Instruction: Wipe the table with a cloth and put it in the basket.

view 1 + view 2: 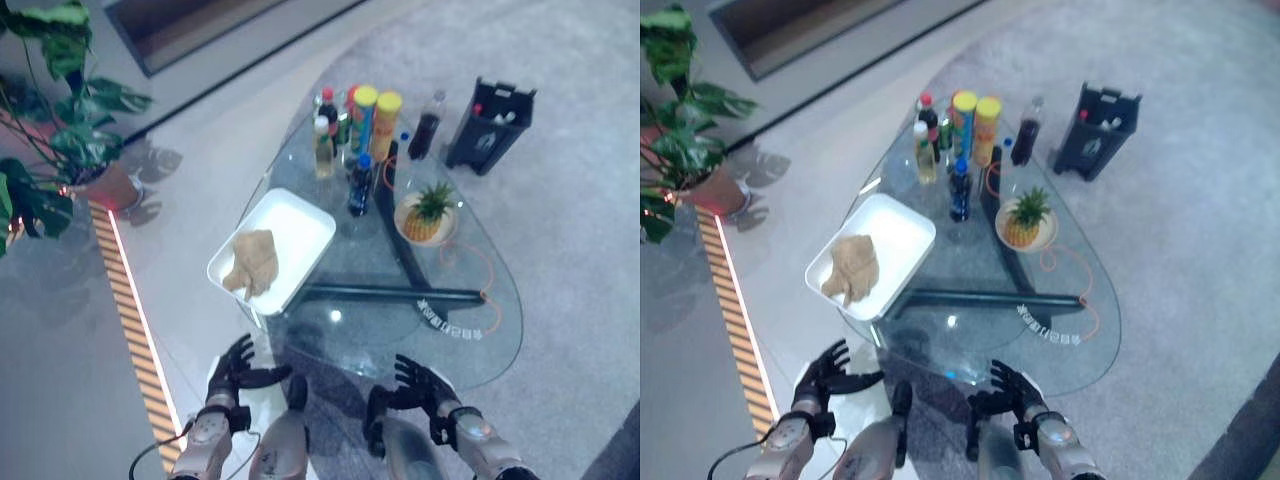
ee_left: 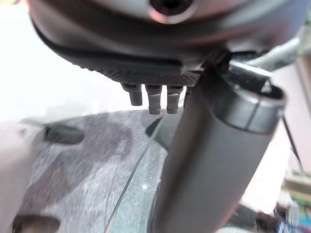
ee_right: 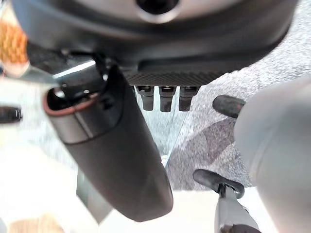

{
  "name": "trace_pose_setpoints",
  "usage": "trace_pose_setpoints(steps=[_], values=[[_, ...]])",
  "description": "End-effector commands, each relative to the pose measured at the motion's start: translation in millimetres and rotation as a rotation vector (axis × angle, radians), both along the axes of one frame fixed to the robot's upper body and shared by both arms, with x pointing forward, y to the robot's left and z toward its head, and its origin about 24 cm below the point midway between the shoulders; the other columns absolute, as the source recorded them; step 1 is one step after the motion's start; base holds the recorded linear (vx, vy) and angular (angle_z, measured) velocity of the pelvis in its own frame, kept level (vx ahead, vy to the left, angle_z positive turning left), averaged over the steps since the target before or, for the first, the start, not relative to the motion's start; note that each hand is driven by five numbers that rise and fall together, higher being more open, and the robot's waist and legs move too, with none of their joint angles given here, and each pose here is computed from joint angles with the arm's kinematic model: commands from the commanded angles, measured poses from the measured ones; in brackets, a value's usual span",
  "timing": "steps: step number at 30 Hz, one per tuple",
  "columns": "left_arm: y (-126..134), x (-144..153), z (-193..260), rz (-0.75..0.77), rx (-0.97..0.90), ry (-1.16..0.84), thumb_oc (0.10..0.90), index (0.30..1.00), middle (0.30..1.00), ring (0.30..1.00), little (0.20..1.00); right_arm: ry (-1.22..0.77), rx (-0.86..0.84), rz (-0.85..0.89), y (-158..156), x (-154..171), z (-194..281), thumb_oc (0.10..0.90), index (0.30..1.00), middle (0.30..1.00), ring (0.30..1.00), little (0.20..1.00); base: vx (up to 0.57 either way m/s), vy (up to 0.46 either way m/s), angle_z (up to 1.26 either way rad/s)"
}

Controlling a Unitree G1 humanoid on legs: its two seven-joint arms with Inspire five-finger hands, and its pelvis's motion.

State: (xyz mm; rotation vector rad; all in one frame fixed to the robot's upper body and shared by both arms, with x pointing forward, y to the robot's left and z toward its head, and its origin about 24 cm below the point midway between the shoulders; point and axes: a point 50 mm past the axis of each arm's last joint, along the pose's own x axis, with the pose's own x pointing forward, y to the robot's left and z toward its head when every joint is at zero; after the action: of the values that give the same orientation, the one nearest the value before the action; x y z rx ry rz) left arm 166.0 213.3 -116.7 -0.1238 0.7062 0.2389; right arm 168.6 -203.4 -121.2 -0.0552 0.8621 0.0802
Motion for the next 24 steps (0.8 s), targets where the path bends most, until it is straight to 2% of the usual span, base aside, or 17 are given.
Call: trace_pose_setpoints(steps=[1, 2, 4, 10, 15, 20, 24], values=[[9.9, 10.9, 12.1, 0.014, -0.003, -0.09, 0.8, 0.9, 0.9, 0.9, 0.9, -0.08, 0.012, 0.029, 5.8, 7.9, 8.8, 0.8, 0.9, 0.9, 0.9, 0.9, 0.1, -0.027, -0.01], [6.1, -12.2, -11.9, 0.038, -0.062, 0.068, 0.8, 0.9, 0.9, 0.9, 0.9, 0.048, -0.038, -0.08, -3.0, -14.5, -12.0, 0.8, 0.9, 0.9, 0.9, 0.9, 0.12, -0.034, -0.01], [4.1, -26.8, -24.6, 0.013, -0.058, 0.194, 0.8, 0.9, 0.9, 0.9, 0.9, 0.125, -0.058, -0.129, -8.5, -27.5, -21.3, 0.8, 0.9, 0.9, 0.9, 0.9, 0.13, -0.027, -0.03], [8.2, -62.9, -43.6, -0.025, 0.002, 0.412, 0.8, 0.9, 0.9, 0.9, 0.9, 0.333, -0.071, -0.18, -13.8, -64.5, -39.9, 0.8, 0.9, 0.9, 0.9, 0.9, 0.11, 0.004, -0.15], [4.6, -79.7, -49.9, 0.099, -0.076, 0.474, 0.8, 0.9, 0.9, 0.9, 0.9, 0.441, -0.078, -0.269, -18.2, -90.5, -47.0, 0.8, 0.9, 0.9, 0.9, 0.9, 0.07, -0.001, -0.12], [0.5, -79.7, -50.5, 0.018, -0.043, 0.476, 0.8, 0.9, 0.9, 0.9, 0.9, 0.459, -0.121, -0.245, -17.3, -95.3, -48.3, 0.8, 0.9, 0.9, 0.9, 0.9, 0.03, -0.008, -0.05], [0.6, -81.3, -51.0, 0.022, -0.045, 0.489, 0.8, 0.9, 0.9, 0.9, 0.9, 0.473, -0.132, -0.24, -17.8, -97.4, -48.7, 0.8, 0.9, 0.9, 0.9, 0.9, 0.0, 0.0, 0.0]])
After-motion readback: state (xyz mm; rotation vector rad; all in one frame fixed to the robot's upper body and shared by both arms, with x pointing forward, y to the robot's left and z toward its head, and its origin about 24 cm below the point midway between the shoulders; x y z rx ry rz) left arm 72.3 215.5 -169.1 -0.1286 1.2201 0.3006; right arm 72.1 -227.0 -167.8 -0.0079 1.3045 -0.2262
